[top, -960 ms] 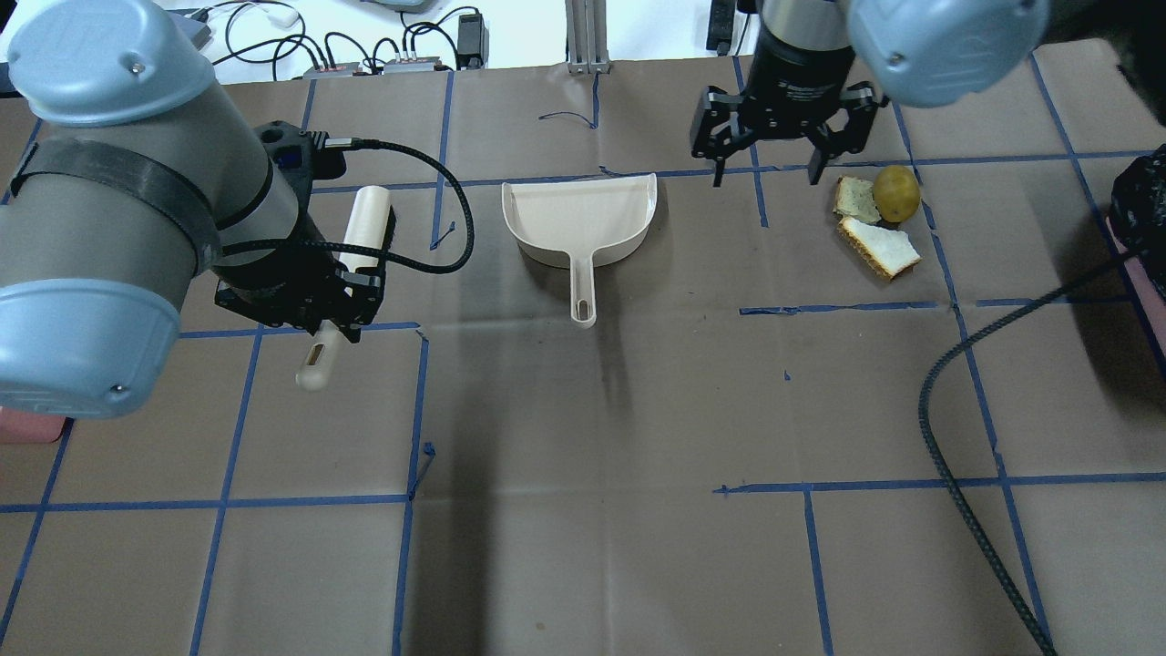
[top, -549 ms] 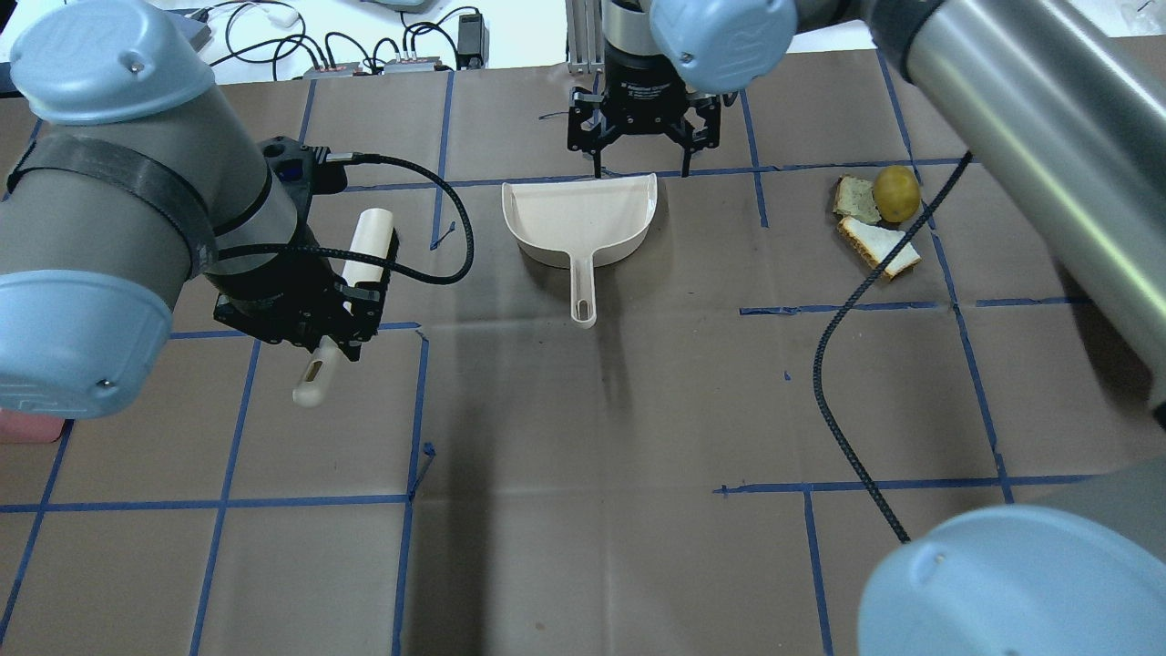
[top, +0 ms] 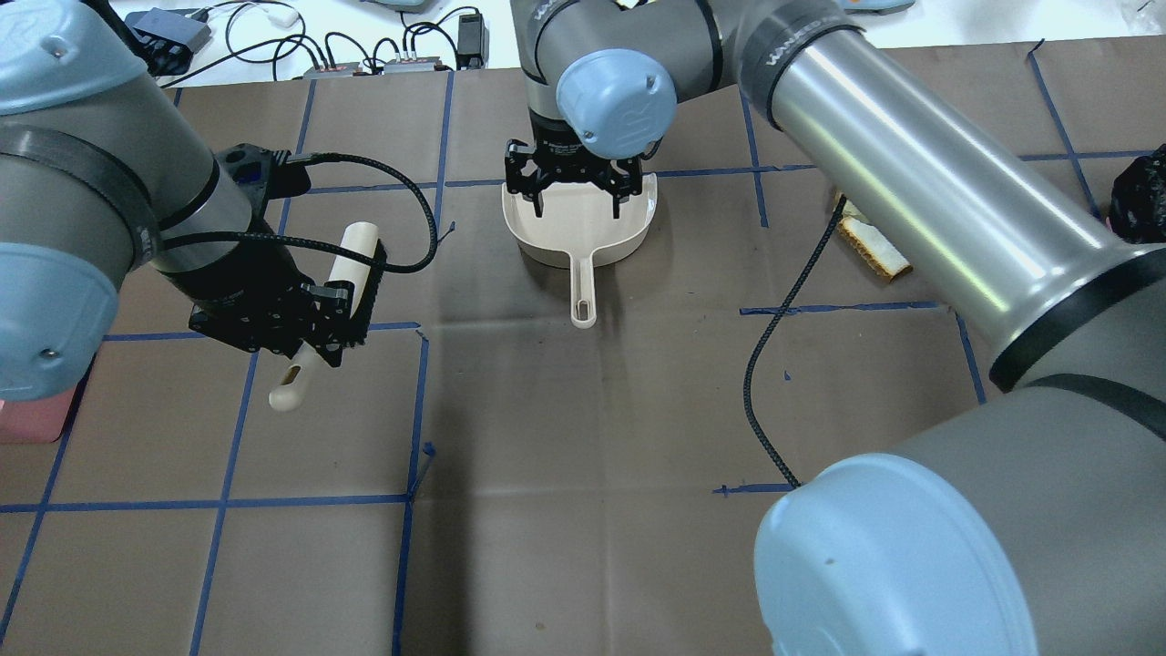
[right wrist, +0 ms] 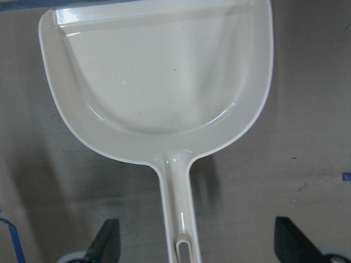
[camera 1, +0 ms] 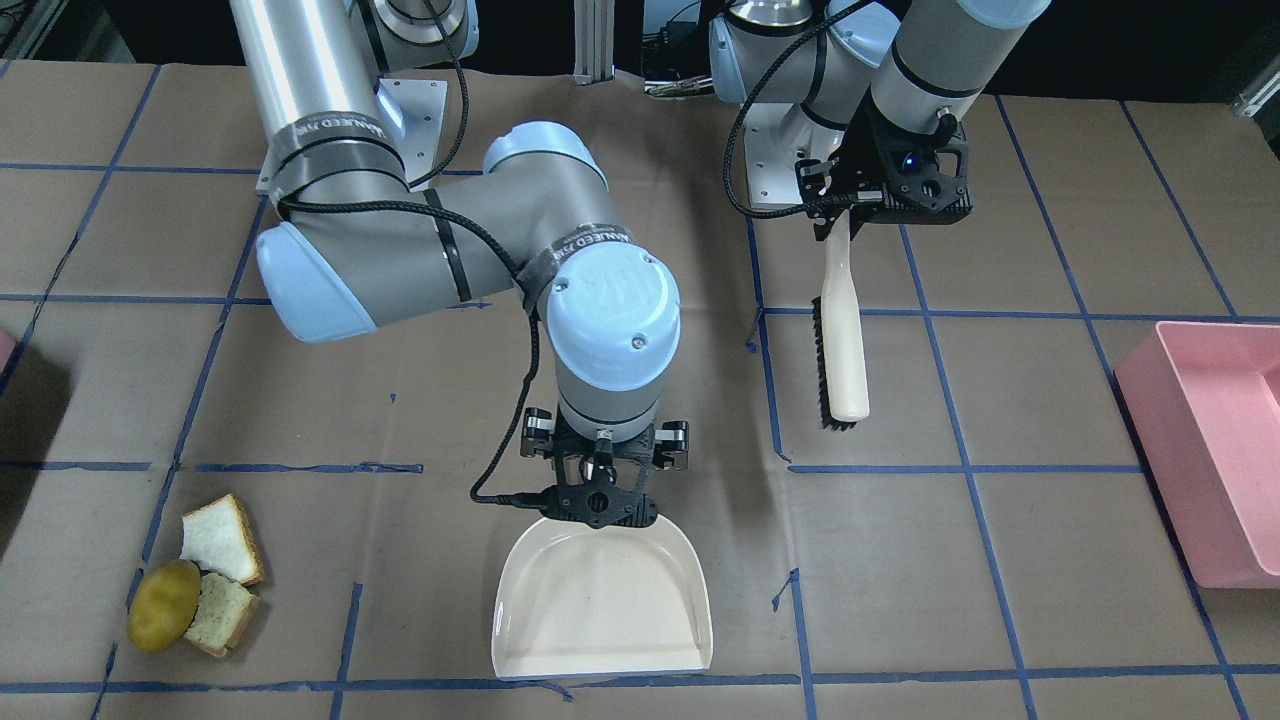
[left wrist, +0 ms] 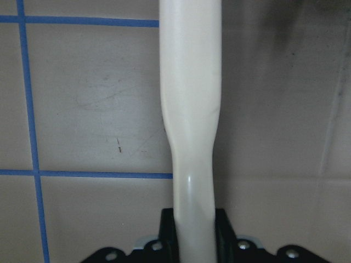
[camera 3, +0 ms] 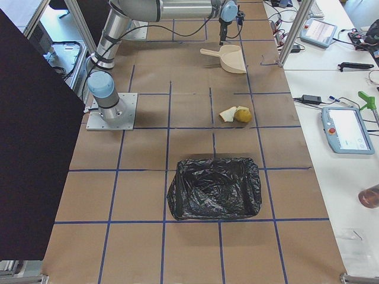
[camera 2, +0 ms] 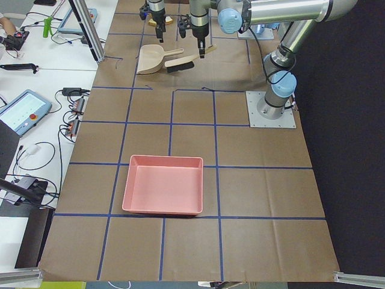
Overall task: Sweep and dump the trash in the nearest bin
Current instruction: 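Reach the right gripper to the dustpan handle and grasp it, then hold the dustpan with the right gripper while the left holds the brush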
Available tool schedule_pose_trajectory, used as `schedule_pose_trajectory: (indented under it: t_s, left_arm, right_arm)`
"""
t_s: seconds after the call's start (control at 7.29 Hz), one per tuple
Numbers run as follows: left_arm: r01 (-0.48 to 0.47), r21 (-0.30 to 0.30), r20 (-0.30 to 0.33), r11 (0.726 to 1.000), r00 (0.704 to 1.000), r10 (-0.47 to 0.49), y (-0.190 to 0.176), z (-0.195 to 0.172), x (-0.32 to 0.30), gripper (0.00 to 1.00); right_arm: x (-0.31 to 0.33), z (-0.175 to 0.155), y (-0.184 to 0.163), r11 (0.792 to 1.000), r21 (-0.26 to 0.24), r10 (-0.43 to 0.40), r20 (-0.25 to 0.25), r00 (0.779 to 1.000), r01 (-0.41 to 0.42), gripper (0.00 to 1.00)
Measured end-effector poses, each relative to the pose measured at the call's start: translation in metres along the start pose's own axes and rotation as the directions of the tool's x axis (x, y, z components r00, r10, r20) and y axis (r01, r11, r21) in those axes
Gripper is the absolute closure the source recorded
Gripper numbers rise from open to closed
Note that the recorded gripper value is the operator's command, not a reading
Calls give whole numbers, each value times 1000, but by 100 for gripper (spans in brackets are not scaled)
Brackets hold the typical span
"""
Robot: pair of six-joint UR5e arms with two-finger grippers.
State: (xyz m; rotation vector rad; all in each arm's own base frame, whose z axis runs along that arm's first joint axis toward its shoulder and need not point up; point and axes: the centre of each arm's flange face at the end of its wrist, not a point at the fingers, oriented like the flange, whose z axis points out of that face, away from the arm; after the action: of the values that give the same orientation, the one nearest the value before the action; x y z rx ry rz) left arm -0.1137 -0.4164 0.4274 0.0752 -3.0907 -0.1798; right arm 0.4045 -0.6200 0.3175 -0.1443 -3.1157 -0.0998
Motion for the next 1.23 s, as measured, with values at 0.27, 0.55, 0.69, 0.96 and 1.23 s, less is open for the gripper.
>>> schedule_pose_trajectory:
  t_s: [0.27,0.55,0.69,0.96,1.23]
  left_arm:
    - [0,-15,-4,1000,1000,0,5,1,-1,94]
    - [0,-22,-2,1000,1000,0,7,3,-1,94]
    - [0,-26,-2,1000,1000,0,8,4,-2,94]
    - [0,-37,-6,999,1000,-1,9,5,-1,95]
    - [2,-39,-10,999,1000,-2,10,6,-1,95]
  right_arm:
    - [-6,21,10,1000,-15,2,-11,1000,-2,0]
    - [1,39,18,1000,-7,-3,-9,1000,3,0]
    - [3,48,21,1000,7,-6,-2,1000,6,0]
    - [5,70,27,1000,28,-6,11,1000,6,0]
    - [8,77,29,998,56,-3,24,1000,2,0]
